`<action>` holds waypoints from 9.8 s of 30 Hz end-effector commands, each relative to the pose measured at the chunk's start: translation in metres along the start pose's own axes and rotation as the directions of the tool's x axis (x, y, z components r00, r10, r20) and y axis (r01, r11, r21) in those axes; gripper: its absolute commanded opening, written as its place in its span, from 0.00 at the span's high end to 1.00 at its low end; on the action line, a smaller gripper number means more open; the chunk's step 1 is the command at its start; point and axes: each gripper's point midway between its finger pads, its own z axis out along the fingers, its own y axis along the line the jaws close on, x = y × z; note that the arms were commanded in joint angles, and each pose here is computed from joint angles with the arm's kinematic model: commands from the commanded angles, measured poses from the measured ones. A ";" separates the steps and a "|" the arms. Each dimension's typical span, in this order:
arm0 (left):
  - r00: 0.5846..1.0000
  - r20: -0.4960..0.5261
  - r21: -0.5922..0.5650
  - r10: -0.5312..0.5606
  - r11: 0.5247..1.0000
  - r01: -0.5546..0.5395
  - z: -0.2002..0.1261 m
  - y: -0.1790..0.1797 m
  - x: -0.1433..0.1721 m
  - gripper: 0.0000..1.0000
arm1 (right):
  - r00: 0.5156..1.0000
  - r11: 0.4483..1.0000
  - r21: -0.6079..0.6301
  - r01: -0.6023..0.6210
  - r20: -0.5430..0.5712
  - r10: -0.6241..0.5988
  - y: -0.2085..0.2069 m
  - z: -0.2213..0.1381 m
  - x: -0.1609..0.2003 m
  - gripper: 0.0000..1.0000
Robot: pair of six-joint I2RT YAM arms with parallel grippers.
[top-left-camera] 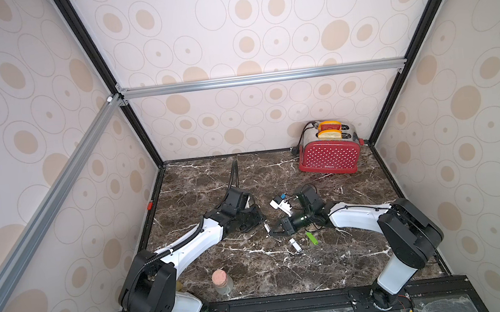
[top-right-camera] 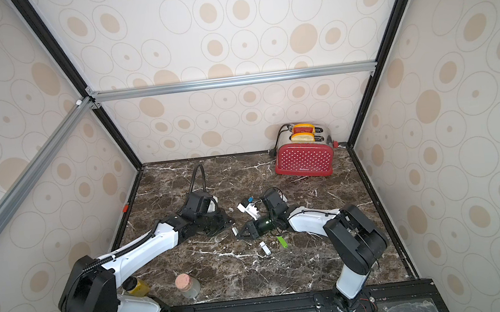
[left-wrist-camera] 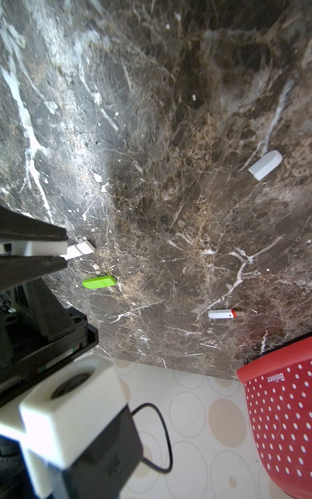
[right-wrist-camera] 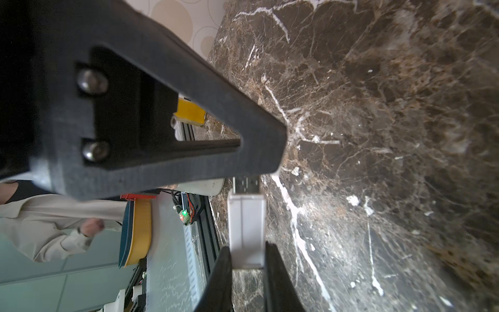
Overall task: Close the usb drive cover
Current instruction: Close the cover of the USB drive, then place the USB drive at the center of the board.
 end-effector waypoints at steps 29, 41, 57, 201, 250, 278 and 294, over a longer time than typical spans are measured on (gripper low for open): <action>0.999 0.014 -0.029 0.039 0.999 -0.039 -0.003 0.001 0.004 1.00 | 1.000 1.000 0.021 0.015 0.012 -0.016 0.000 0.000 -0.007 1.00; 0.999 0.002 -0.050 0.051 0.997 -0.051 0.005 0.003 0.010 1.00 | 1.000 1.000 0.017 0.015 0.017 -0.015 0.002 0.000 -0.009 1.00; 0.998 0.005 -0.075 0.059 0.995 -0.059 0.007 0.006 0.010 1.00 | 0.999 1.000 0.018 0.024 0.021 -0.024 0.008 -0.004 -0.010 1.00; 0.974 -0.182 -0.051 0.138 0.987 -0.149 0.018 -0.041 0.105 0.82 | 0.957 0.966 0.247 0.076 0.253 -0.140 -0.011 -0.075 -0.057 1.00; 0.981 0.091 -0.308 0.170 0.942 -0.134 -0.073 0.009 0.020 0.61 | 0.970 0.500 0.864 -0.054 -0.072 0.230 -0.158 -0.125 0.058 1.00; 0.997 0.076 -0.309 0.025 0.951 0.000 -0.049 0.027 -0.007 0.45 | 0.994 0.474 0.880 0.006 -0.058 0.096 -0.115 -0.161 0.014 0.52; 0.989 0.027 -0.339 -0.148 0.929 0.148 -0.004 0.037 -0.062 0.46 | 0.982 0.486 0.874 0.004 -0.096 0.165 -0.156 -0.166 -0.049 0.53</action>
